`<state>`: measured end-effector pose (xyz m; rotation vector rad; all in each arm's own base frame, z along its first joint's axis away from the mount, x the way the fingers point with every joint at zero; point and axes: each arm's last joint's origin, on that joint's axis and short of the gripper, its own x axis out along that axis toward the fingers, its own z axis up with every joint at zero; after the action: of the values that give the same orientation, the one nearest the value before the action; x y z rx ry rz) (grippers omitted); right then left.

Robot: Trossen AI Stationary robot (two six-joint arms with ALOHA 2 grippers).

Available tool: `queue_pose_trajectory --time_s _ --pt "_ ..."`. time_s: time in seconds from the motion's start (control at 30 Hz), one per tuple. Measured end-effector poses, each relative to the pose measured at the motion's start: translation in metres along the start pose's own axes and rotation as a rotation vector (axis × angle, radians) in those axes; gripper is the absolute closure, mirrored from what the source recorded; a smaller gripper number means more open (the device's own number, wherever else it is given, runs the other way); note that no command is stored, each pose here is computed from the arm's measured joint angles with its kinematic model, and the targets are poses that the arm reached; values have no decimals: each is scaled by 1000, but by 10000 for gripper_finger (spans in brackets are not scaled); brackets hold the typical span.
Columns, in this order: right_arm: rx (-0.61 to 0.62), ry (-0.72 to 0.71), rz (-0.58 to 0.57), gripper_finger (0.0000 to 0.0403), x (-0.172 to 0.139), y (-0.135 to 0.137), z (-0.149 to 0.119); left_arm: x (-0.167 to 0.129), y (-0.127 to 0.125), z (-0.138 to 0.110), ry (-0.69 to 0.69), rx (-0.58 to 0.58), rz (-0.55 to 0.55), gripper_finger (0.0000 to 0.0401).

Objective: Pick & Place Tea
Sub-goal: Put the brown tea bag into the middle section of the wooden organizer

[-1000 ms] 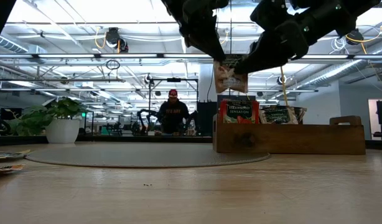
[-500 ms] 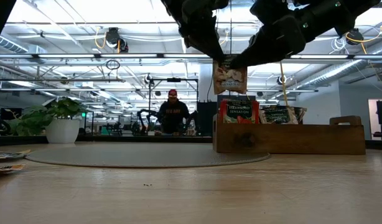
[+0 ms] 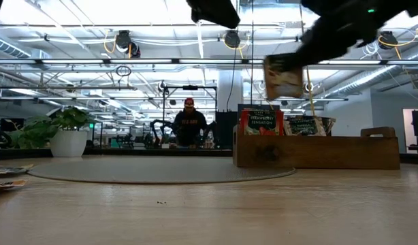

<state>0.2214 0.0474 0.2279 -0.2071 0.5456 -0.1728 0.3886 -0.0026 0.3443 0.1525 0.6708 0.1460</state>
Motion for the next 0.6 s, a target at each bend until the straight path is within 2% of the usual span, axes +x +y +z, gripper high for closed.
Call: queue_pose_trajectory --time_s 0.1,0.23,0.37,0.6 --pt "44 63 39 403 -7 13 -19 -8 4 0 -14 4 58 299" --pt "89 89 -38 403 -9 20 -40 -10 6 -2 -12 4 117 298" --pt "110 103 -97 403 -7 19 -52 -9 9 -1 -40 -19 128 298" --pt "138 41 -87 403 -2 21 -70 -8 11 0 -51 -41 131 297"
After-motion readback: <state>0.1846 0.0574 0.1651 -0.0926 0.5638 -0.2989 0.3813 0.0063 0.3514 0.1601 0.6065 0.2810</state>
